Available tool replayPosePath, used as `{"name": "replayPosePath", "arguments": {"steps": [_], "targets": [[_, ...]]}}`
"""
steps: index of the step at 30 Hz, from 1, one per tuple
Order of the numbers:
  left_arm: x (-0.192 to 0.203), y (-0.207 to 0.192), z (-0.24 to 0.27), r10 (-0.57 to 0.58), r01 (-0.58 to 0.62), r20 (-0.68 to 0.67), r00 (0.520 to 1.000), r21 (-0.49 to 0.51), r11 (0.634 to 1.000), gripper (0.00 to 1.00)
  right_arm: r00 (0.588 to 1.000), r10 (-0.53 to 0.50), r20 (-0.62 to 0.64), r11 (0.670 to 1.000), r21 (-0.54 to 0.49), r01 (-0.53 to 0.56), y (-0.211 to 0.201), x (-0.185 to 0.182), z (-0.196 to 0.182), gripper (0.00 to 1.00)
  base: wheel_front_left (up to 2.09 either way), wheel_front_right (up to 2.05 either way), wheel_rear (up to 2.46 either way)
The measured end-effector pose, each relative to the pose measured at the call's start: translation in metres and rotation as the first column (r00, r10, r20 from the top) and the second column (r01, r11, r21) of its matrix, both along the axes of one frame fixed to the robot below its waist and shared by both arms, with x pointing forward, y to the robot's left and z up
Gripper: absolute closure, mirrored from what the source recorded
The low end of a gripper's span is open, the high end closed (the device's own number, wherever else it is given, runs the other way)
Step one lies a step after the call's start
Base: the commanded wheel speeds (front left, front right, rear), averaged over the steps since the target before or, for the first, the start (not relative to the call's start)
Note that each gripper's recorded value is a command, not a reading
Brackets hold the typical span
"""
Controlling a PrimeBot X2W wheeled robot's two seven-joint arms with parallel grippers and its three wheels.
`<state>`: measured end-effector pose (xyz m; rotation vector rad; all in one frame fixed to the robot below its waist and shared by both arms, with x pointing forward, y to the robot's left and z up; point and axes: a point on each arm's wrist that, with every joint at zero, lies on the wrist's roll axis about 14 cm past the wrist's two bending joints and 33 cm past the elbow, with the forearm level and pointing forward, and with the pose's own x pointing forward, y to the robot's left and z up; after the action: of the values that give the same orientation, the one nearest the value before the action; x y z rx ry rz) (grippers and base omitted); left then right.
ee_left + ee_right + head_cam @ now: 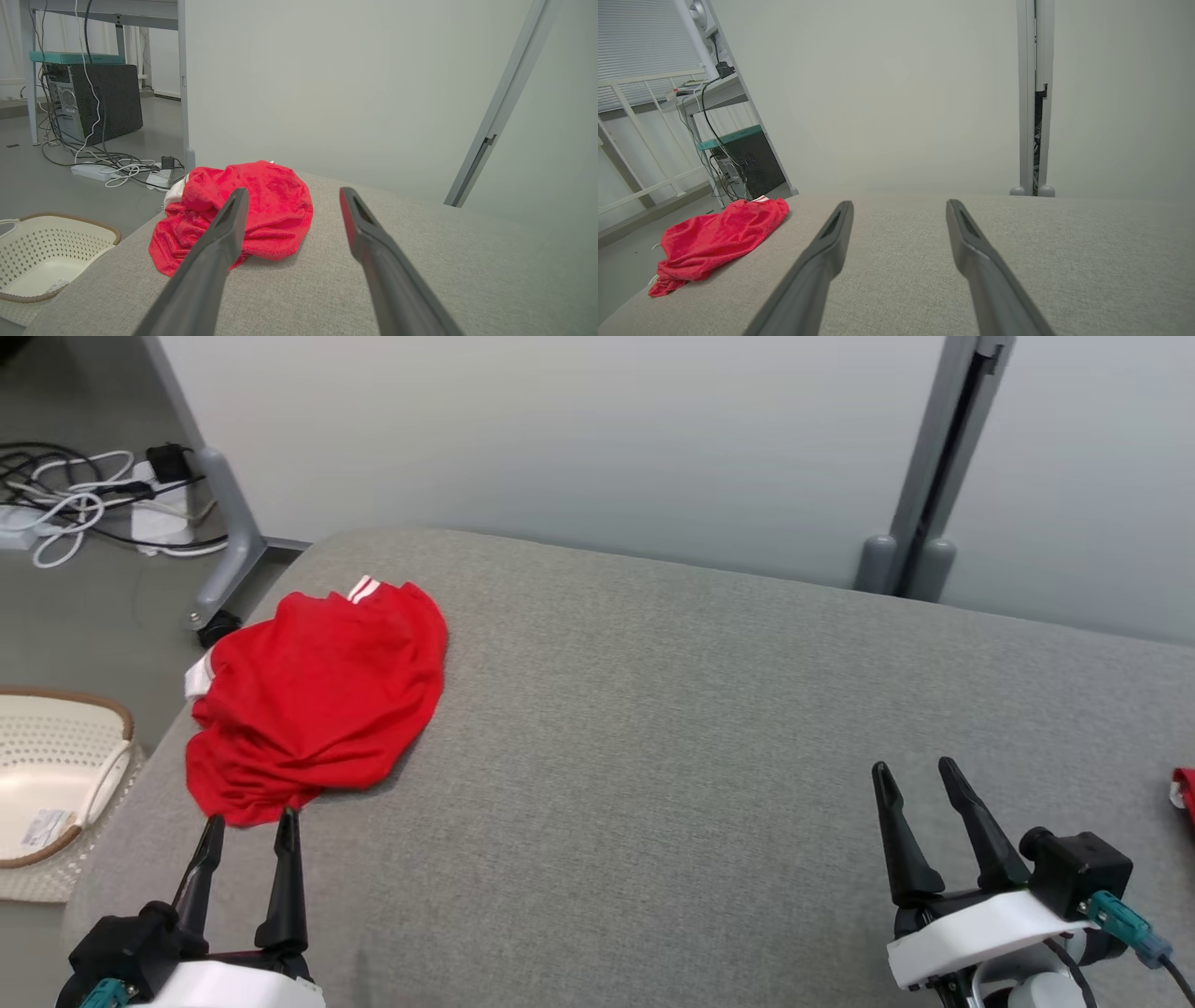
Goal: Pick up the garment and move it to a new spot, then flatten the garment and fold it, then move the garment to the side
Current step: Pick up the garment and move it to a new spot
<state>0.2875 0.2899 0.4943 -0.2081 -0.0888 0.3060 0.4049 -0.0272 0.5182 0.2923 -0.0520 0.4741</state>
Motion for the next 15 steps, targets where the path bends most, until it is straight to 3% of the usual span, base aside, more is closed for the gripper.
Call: {"name": "replayPosePath", "arguments": {"steps": [7, 15], "targets": [[-0.027, 0.022, -0.004, 0.091, -0.091, -0.009, 0.996, -0.009, 0.996, 0.00, 0.996, 0.094, -0.002, 0.995, -0.016, -0.094, 0.034, -0.001, -0.002, 0.00, 0.00, 0.00, 0.00], [-0.033, 0.027, -0.007, 0.116, -0.117, -0.008, 0.993, -0.031, 0.993, 0.00, 0.992, 0.125, 0.000, 0.992, -0.020, -0.124, 0.044, -0.005, -0.002, 0.00, 0.00, 0.00, 0.00]]}}
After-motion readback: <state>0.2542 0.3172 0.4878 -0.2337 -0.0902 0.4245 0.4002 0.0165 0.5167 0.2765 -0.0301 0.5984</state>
